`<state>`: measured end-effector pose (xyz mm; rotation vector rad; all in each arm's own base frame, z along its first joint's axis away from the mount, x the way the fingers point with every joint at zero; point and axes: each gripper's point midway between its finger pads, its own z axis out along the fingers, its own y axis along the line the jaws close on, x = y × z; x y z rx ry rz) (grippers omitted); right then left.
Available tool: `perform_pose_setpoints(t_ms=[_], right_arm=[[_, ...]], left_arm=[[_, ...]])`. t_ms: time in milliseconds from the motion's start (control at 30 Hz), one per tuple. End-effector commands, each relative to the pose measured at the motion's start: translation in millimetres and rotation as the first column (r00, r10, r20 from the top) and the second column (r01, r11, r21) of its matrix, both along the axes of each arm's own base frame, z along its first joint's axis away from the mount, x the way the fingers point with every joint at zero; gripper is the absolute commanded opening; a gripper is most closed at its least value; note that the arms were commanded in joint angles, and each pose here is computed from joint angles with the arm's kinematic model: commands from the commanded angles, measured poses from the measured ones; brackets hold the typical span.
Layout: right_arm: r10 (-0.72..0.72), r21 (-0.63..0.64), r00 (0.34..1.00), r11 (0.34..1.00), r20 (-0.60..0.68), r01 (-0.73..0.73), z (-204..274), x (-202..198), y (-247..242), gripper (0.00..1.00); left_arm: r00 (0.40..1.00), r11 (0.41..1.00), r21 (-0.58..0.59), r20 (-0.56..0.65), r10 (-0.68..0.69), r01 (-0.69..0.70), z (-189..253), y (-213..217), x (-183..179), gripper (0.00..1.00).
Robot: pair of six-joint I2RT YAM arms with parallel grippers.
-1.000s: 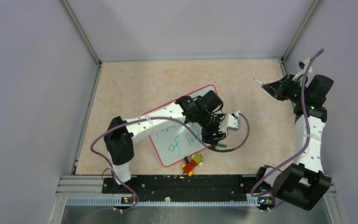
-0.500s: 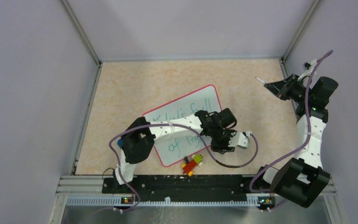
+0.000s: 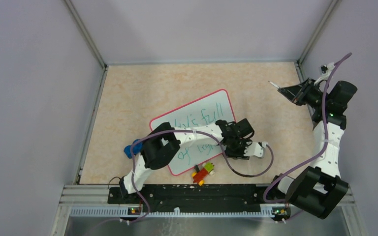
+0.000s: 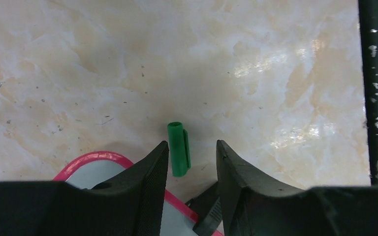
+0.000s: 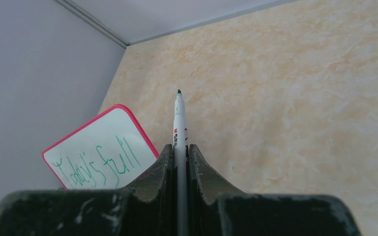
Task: Write a sentence on the whiteboard
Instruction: Pick up the pen cap from the center of the board.
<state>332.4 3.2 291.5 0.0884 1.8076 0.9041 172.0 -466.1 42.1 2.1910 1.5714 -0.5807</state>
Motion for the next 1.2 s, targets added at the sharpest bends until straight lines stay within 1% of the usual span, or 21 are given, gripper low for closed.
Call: perform_pose_setpoints(t_ms=[0,167,233,333,433,533,733,867,1033,1067,1167], right_arm=[[0.018,-0.033,0.997,0.999,0.071,-0.016,15.6,-4.5,2.2,0.0],[0.023,-0.046,0.997,0.999,0.079,-0.019,17.7,-8.0,4.0,0.0],[0.023,-0.049,0.996,0.999,0.081,-0.019,18.3,-8.0,3.9,0.0],[0.023,-0.043,0.997,0.999,0.08,-0.02,17.9,-7.5,3.9,0.0],[0.024,-0.041,0.996,0.999,0.081,-0.021,18.0,-7.2,3.9,0.0],[0.026,-0.041,0.996,0.999,0.083,-0.022,18.9,-8.0,4.5,0.0],[0.027,-0.048,0.996,0.999,0.09,-0.023,20.8,-9.2,5.1,0.0],[0.03,-0.05,0.995,0.998,0.096,-0.025,23.8,-9.7,5.4,0.0],[0.045,-0.052,0.993,0.998,0.106,-0.04,29.1,-10.6,7.3,0.0],[0.047,-0.052,0.993,0.998,0.108,-0.042,29.8,-10.9,7.5,0.0],[0.057,-0.051,0.992,0.997,0.112,-0.052,31.6,-11.9,9.0,0.0]], left_arm=[[0.999,1.0,-0.013,0.051,-0.018,0.019,1.6,-14.1,9.2,0.46],[0.998,0.999,0.044,0.054,-0.02,0.017,-12.4,-7.3,10.7,0.43],[0.999,0.998,0.062,0.041,-0.026,0.023,-15.2,-3.6,6.8,0.39],[0.999,0.996,0.084,0.009,-0.045,0.044,-17.0,2.1,-7.1,0.29],[0.998,0.994,0.085,0.016,-0.066,0.065,-15.8,1.7,-21.6,0.2],[0.999,0.996,0.074,0.006,-0.051,0.05,-13.1,-6.6,-31.7,0.16],[0.998,0.997,0.074,-0.067,0.006,-0.001,-7.4,-13.3,-43.1,0.11],[0.997,1.0,0.026,-0.074,0.007,-0.005,5.9,-9.5,-47.0,0.07],[0.996,0.994,-0.107,-0.09,-0.022,0.012,41.4,-5.5,-58.4,0.01],[0.997,0.988,-0.153,-0.075,-0.029,0.017,55.4,-6.3,-58.6,0.0],[0.999,0.976,-0.216,-0.041,-0.03,0.021,75.3,-2.2,-58.3,0.0]])
